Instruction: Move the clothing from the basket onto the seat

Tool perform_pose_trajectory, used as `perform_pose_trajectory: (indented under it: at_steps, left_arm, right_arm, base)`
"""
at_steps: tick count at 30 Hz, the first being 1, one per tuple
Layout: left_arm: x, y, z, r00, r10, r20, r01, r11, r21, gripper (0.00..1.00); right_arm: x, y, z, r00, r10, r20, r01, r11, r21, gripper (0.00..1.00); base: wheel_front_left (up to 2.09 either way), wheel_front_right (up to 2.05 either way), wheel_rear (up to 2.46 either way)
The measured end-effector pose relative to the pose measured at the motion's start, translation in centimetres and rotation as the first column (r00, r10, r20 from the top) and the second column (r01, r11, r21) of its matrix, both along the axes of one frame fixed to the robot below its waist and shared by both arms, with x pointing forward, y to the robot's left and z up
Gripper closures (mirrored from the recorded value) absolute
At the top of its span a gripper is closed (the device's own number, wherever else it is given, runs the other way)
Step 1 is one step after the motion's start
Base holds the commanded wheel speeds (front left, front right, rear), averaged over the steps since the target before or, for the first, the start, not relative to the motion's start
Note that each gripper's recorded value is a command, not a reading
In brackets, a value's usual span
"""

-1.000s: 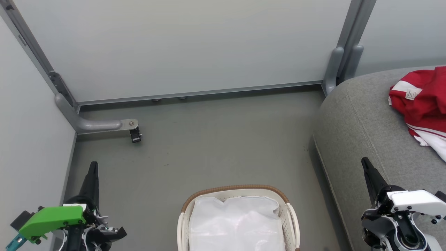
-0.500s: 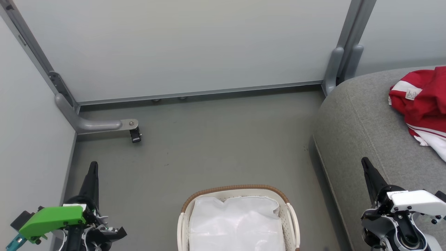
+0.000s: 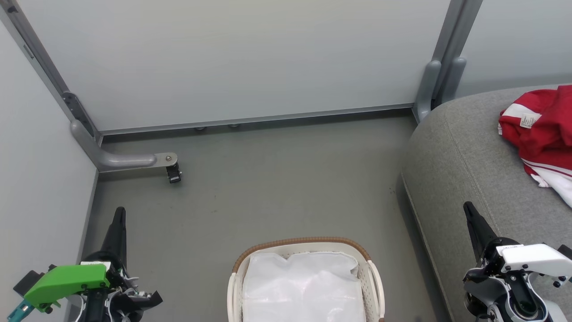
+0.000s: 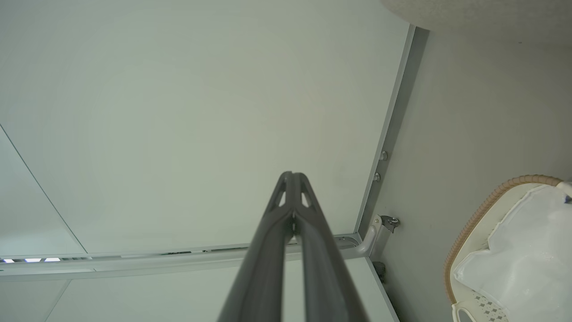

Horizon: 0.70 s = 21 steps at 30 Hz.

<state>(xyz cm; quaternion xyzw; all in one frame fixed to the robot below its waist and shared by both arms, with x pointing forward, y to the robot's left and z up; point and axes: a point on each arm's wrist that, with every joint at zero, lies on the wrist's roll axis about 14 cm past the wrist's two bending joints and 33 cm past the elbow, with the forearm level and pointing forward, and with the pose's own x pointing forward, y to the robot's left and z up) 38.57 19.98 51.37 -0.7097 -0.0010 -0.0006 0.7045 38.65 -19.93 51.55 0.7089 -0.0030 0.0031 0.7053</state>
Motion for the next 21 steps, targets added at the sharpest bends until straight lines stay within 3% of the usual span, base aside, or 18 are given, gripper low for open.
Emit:
perform_pose_trajectory:
  at_steps: [21]
  left_arm:
    - [0.0,0.0,0.0,1.0,-0.001,0.0,0.001,1.0,-0.001,1.0]
  right_arm:
    - [0.0,0.0,0.0,1.0,0.0,0.0,0.0,1.0,0.0,1.0]
  base:
    - [0.0,0.0,0.0]
